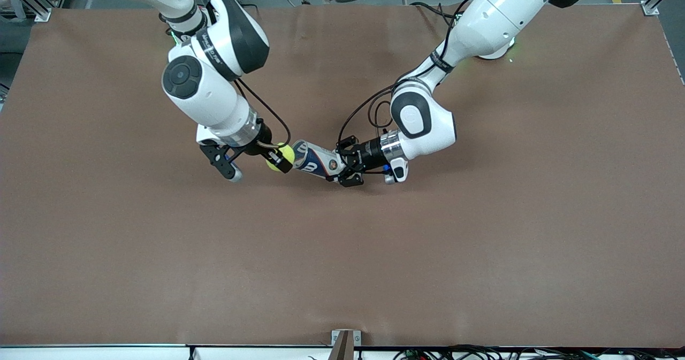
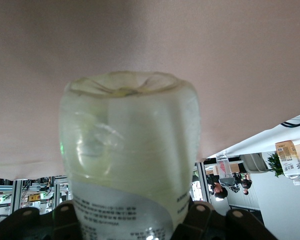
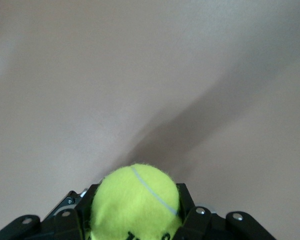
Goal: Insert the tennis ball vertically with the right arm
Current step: 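Push the second ball into the can with the right gripper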
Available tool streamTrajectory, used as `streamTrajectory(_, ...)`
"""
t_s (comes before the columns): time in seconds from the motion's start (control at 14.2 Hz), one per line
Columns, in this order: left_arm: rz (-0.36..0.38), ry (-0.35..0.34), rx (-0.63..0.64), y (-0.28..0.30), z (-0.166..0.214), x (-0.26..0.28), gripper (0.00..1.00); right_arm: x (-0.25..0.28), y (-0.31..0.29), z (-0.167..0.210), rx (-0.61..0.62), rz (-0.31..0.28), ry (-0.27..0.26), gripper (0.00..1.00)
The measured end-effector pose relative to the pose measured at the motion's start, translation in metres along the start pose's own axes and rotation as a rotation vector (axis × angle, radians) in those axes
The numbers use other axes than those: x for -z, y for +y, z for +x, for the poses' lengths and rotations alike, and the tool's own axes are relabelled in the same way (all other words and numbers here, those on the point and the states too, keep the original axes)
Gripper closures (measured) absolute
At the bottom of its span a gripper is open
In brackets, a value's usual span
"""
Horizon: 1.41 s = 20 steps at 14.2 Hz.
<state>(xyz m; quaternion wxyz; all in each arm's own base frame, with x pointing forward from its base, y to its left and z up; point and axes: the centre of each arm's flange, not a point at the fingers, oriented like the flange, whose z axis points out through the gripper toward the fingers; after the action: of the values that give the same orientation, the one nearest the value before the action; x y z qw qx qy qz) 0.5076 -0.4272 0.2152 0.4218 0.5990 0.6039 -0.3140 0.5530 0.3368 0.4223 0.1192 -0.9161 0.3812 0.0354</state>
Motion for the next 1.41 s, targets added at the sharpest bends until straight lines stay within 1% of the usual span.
streamTrajectory(0.35,-0.001,0.001,0.001,0.000,0.001,0.000,0.37,-0.007,-0.003,-0.016,0.007,-0.012,-0.007,0.34)
streamTrajectory(0.63,-0.001,0.002,0.003,0.001,0.003,0.000,0.37,-0.009,-0.003,-0.020,0.001,-0.018,-0.009,0.34)
streamTrajectory(0.91,-0.002,0.001,0.002,0.001,0.002,0.000,0.37,-0.013,-0.003,-0.027,0.010,-0.036,-0.016,0.34)
streamTrajectory(1.2,-0.003,0.001,0.003,0.002,0.002,0.001,0.37,-0.014,-0.003,-0.028,0.012,-0.037,-0.017,0.34)
streamTrajectory(1.27,-0.003,0.000,0.003,0.002,0.002,0.001,0.37,-0.014,-0.003,-0.028,0.012,-0.037,-0.017,0.30)
streamTrajectory(1.34,-0.004,-0.003,0.005,0.003,0.002,0.001,0.37,-0.014,-0.003,-0.028,0.013,-0.038,-0.017,0.19)
streamTrajectory(1.41,-0.007,-0.007,0.008,0.004,0.001,0.002,0.37,-0.014,-0.003,-0.028,0.011,-0.041,-0.018,0.10)
